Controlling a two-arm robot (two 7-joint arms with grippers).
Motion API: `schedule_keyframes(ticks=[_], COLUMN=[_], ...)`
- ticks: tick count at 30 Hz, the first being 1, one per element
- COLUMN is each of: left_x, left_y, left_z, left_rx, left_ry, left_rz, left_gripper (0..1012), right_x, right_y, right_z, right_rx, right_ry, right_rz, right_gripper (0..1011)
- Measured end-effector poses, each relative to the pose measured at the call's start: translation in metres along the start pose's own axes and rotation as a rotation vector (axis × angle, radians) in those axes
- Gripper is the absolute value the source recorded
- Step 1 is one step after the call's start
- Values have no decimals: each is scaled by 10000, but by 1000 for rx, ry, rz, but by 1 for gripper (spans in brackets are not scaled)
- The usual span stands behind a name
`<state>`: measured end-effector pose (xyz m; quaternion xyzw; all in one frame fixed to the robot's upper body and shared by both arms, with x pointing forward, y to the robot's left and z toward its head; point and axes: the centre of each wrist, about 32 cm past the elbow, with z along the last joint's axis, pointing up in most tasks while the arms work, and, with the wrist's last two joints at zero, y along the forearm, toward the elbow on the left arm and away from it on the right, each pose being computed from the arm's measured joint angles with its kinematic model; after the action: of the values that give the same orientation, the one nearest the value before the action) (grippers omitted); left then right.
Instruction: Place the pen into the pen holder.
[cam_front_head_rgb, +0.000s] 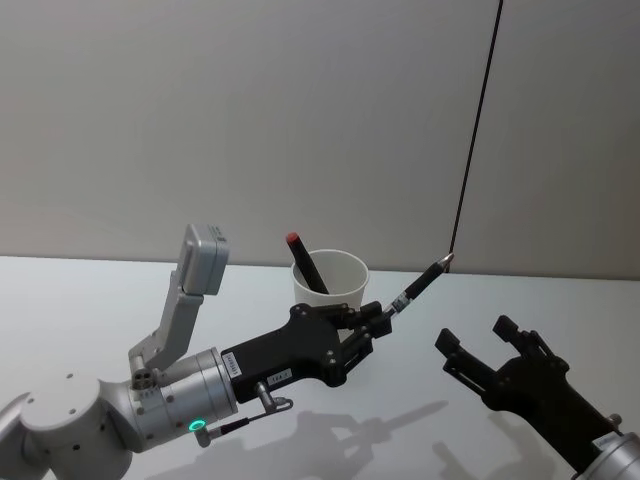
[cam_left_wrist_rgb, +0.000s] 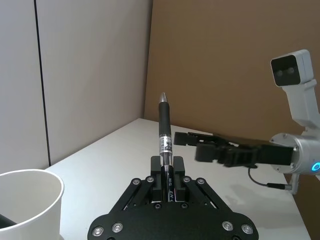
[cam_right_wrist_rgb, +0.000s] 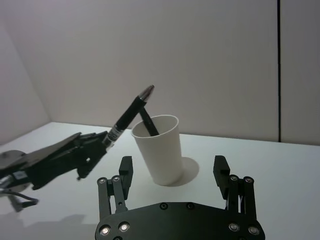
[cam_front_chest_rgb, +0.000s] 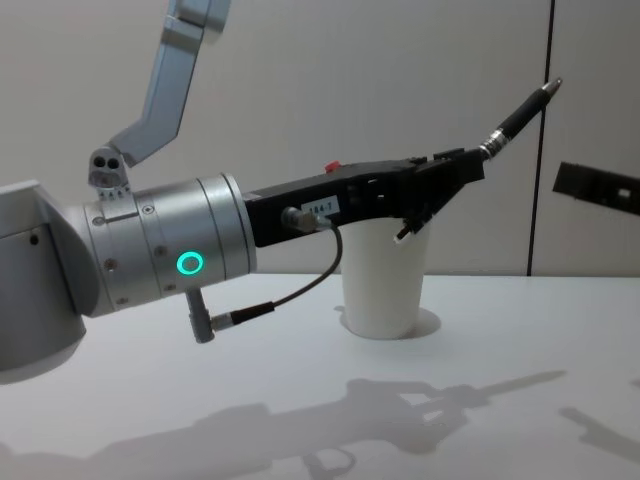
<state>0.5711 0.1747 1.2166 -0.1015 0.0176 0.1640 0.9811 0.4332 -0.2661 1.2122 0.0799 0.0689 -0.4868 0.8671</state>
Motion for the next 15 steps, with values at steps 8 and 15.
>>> schedule_keyframes(ticks=[8,15], left_x=[5,5], left_y=[-5,-8], left_z=[2,1], left_rx=[1,1], left_ry=[-2,-2], left_rz=[-1,-2], left_gripper=[144,144], right_x=[69,114], right_y=[-61,-83], right_z=[125,201], right_rx=[-16,-30], right_ry=[140,274], right_rz=[80,136], right_gripper=[1001,1001])
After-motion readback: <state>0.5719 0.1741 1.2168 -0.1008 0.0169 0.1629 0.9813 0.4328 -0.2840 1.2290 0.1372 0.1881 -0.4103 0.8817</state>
